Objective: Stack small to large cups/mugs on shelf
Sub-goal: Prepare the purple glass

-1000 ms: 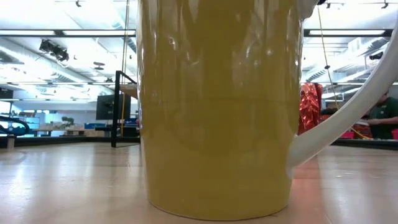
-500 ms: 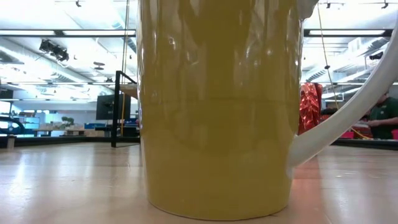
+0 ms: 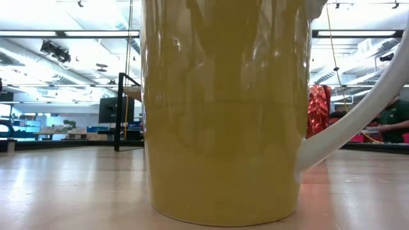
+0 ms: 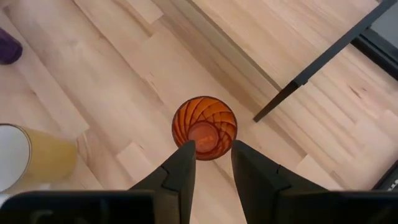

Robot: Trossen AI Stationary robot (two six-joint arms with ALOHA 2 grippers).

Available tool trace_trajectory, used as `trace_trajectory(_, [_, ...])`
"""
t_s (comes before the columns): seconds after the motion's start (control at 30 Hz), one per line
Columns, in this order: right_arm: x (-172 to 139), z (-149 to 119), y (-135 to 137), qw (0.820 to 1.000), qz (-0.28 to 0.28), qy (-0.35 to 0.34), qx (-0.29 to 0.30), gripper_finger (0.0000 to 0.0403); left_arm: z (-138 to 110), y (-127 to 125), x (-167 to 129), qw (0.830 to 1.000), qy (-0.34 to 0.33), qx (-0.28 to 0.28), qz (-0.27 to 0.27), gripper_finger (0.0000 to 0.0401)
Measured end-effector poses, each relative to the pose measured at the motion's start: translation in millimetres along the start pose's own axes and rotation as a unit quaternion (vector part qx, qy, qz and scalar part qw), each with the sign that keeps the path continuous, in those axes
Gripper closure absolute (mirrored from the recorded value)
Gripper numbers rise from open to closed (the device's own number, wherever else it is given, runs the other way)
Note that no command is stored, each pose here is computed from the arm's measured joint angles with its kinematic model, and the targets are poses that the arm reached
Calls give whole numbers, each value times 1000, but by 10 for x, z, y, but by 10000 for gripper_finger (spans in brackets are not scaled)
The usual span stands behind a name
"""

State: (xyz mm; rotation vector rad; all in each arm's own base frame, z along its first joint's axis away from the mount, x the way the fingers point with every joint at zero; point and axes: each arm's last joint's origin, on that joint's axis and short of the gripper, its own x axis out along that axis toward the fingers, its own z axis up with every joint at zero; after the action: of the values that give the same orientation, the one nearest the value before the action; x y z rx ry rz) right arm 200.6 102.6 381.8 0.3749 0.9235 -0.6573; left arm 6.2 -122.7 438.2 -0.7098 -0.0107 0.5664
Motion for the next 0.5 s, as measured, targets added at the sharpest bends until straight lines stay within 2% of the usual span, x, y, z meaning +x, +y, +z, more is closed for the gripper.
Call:
trace_trajectory(0.13, [13, 22, -1, 1000, 0, -3, -3, 293, 96, -217, -41, 993, -68, 96, -33, 384])
trace_trajectory(0.23, [13, 27, 12, 1000, 5, -5, -8, 293, 218, -436, -122, 972, -143, 172, -70, 383])
trace_trajectory(0.3, [10, 27, 27, 1000, 12, -7, -9, 293, 302, -596, -194, 949, -200, 222, -98, 385])
trace_trajectory(0.4, [8, 31, 45, 1000, 20, -11, -6, 293, 396, -814, -331, 899, -306, 288, -123, 391])
trace_trajectory(0.5, [-7, 15, 69, 999, 30, -13, -8, 293, 445, -898, -419, 852, -405, 316, -97, 392])
